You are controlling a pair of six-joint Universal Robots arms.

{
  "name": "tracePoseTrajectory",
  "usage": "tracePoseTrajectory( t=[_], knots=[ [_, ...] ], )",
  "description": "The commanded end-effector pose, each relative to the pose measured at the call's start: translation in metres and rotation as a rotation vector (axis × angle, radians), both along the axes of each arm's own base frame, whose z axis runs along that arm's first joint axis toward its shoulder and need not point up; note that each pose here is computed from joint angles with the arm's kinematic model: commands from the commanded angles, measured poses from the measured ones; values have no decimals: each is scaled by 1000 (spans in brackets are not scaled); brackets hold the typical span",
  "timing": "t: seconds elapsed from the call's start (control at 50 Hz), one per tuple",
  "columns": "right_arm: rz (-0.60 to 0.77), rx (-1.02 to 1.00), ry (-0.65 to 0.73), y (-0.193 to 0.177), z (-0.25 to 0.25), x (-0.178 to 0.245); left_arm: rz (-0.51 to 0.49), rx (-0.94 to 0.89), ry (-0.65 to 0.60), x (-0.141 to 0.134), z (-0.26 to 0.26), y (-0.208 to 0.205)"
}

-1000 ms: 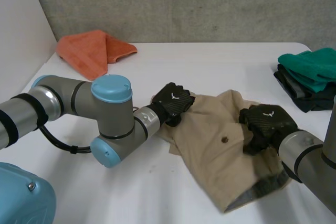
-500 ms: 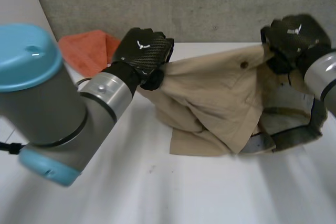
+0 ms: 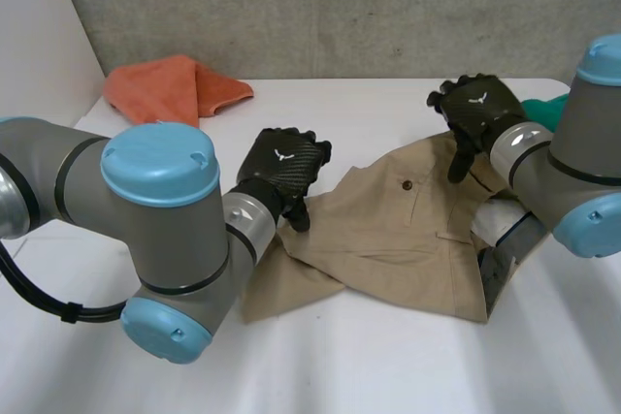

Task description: Fold the laundry.

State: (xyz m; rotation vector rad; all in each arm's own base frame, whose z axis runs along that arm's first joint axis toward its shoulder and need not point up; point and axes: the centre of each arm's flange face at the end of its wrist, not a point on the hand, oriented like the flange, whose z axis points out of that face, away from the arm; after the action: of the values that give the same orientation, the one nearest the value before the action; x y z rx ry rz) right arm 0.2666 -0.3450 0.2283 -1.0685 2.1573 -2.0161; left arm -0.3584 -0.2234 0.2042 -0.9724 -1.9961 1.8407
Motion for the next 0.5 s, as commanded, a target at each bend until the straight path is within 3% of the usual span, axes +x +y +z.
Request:
tracePoseTrajectory(
  t=[0.02,0.16,0.3,0.5],
  knots=[
    [-34,-27,-14,30,38,-15,42,-3,11,27,26,11],
    [-23,62,14,78,57,-31,128,20,2,65,30,20],
    [21,298,78,108,17,-41,234,142,45,92,11,12],
    [82,329,59,105,-42,-31,280,360,52,90,-40,7]
  ],
)
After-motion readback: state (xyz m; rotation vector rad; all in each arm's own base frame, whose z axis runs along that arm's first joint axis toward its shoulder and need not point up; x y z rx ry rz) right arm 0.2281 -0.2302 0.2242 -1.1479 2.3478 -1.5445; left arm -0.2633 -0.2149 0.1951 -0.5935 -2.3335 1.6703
